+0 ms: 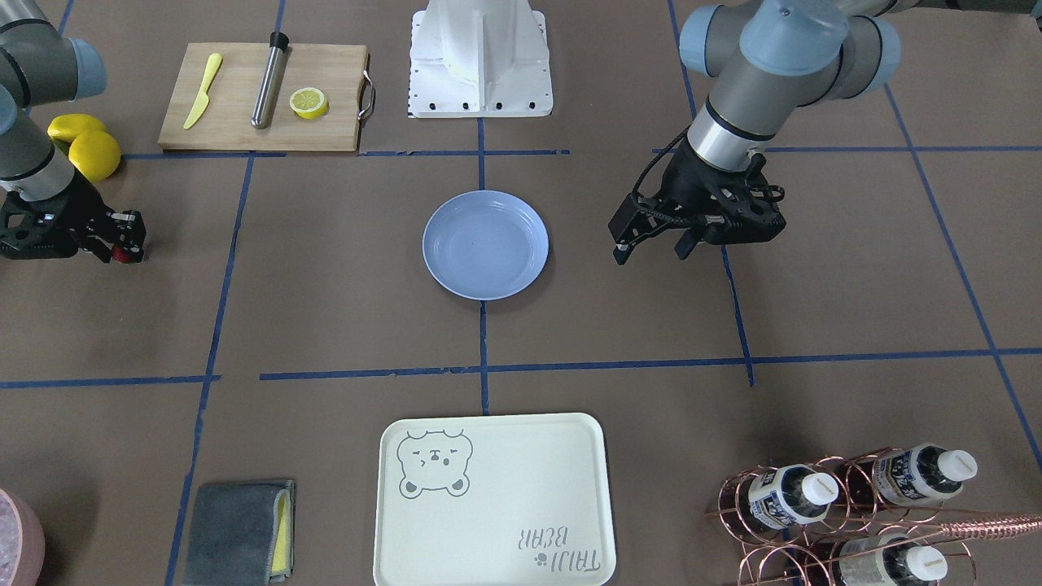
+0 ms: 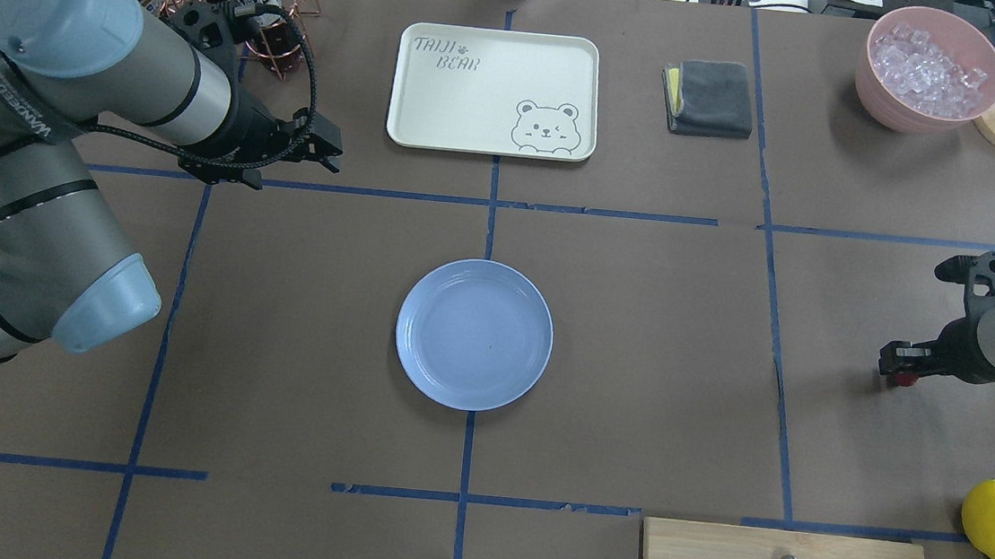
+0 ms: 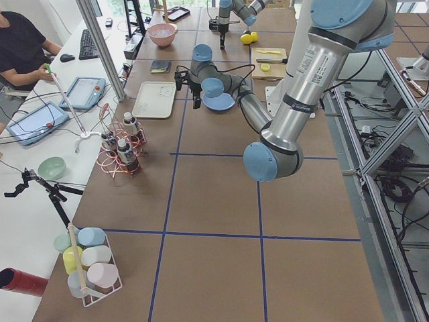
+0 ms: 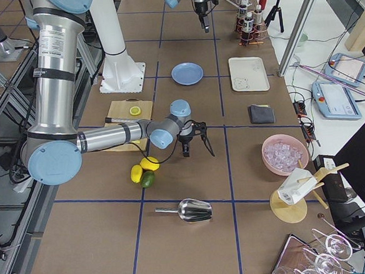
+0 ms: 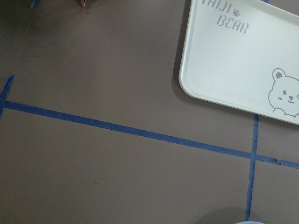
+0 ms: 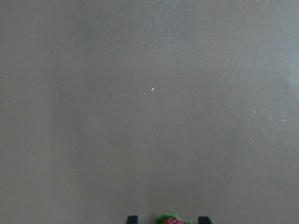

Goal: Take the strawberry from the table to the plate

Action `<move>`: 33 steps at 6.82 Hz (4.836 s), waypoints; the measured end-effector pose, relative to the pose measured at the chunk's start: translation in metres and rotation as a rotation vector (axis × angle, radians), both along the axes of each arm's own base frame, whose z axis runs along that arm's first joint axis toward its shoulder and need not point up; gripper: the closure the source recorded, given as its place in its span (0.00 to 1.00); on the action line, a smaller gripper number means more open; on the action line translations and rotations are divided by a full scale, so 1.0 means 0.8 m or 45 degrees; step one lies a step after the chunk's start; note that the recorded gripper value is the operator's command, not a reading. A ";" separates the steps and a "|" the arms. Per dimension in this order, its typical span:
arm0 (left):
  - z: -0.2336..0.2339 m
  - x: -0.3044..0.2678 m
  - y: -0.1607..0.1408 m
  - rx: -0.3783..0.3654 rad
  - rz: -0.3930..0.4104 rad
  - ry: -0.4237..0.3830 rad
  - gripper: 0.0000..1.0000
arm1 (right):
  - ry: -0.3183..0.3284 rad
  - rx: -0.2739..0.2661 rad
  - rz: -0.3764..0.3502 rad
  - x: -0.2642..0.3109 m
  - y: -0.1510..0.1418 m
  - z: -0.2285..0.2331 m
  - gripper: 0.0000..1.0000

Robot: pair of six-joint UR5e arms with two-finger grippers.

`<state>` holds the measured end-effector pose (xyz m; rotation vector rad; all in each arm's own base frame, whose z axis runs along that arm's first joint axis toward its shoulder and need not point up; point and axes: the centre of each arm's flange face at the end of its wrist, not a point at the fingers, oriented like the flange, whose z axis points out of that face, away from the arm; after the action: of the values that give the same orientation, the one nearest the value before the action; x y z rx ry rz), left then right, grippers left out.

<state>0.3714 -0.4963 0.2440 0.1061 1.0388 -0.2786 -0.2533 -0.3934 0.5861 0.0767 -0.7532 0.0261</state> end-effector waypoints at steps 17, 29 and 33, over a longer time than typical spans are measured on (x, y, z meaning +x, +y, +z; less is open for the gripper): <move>0.252 -0.325 -0.068 0.394 0.279 -0.581 0.00 | -0.255 0.065 0.013 -0.258 -0.075 -0.441 1.00; 0.358 -0.477 -0.051 0.426 0.372 -0.677 0.00 | -0.137 0.040 0.031 -0.472 -0.030 -0.506 0.00; 0.371 -0.470 -0.049 0.394 0.401 -0.582 0.00 | -0.023 0.090 -0.019 -0.257 -0.128 -0.457 0.00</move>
<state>-0.0045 -0.5358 0.5410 0.2690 0.6226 0.1906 -0.4585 -0.4957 0.2209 0.1383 -0.7725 -0.0145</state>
